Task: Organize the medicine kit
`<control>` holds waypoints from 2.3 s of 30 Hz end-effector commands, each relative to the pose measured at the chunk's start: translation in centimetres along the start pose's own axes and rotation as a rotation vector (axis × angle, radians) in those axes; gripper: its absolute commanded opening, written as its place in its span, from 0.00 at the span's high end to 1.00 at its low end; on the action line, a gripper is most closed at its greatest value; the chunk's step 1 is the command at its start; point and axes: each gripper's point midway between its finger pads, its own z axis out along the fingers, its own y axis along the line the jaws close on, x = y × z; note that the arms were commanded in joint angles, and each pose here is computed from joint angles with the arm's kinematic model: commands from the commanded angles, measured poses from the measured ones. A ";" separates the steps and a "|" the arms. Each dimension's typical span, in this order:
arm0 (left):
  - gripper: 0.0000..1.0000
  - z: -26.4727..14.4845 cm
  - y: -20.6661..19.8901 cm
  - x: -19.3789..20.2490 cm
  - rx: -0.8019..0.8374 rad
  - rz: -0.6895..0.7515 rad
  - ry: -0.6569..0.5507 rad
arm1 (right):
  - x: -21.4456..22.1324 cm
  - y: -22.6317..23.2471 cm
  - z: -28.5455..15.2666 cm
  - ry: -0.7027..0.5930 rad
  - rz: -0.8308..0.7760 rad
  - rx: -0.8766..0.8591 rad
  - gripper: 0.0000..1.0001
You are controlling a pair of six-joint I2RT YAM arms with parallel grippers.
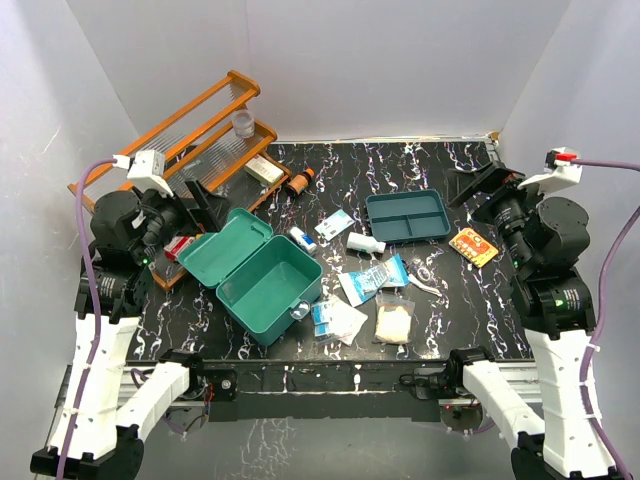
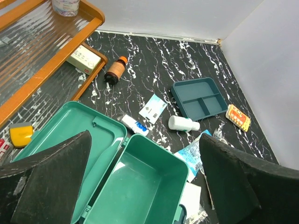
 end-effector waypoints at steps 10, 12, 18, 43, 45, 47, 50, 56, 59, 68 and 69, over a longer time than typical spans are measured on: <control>0.01 -0.2 -2.8 0.8 0.180 0.053 0.023 | -1.4 0.9 0.5 -0.087 0.016 -0.062 0.02; 0.01 0.5 -2.5 2.2 0.179 0.027 0.075 | -1.1 0.7 0.8 -0.083 0.036 -0.054 0.02; 0.01 0.4 0.8 6.6 -0.045 -0.199 0.241 | 1.6 1.1 3.0 0.038 0.048 -0.091 0.03; 0.15 -3.2 9.1 18.7 -0.685 -0.622 0.461 | 23.3 9.4 9.3 0.667 0.117 -0.353 0.19; 0.13 -3.4 9.3 19.1 -0.702 -0.625 0.474 | 25.4 10.7 8.9 0.716 0.100 -0.372 0.19; 0.11 -3.3 9.3 19.9 -0.702 -0.640 0.494 | 27.5 11.9 8.6 0.760 0.083 -0.396 0.20; 0.11 -1.6 8.4 20.7 -0.602 -0.663 0.508 | 30.1 13.6 7.9 0.821 0.057 -0.449 0.22; 0.18 0.5 8.1 21.3 -0.532 -0.681 0.498 | 34.5 15.3 6.3 0.936 -0.005 -0.521 0.39; 0.23 1.4 8.1 20.9 -0.507 -0.655 0.493 | 35.9 15.3 5.6 0.968 -0.019 -0.522 0.51; 0.26 4.5 7.3 19.4 -0.382 -0.602 0.462 | 36.0 13.9 4.9 0.899 0.144 -0.354 0.64; 0.26 4.7 7.2 19.3 -0.374 -0.596 0.462 | 36.0 13.7 4.7 0.888 0.172 -0.338 0.64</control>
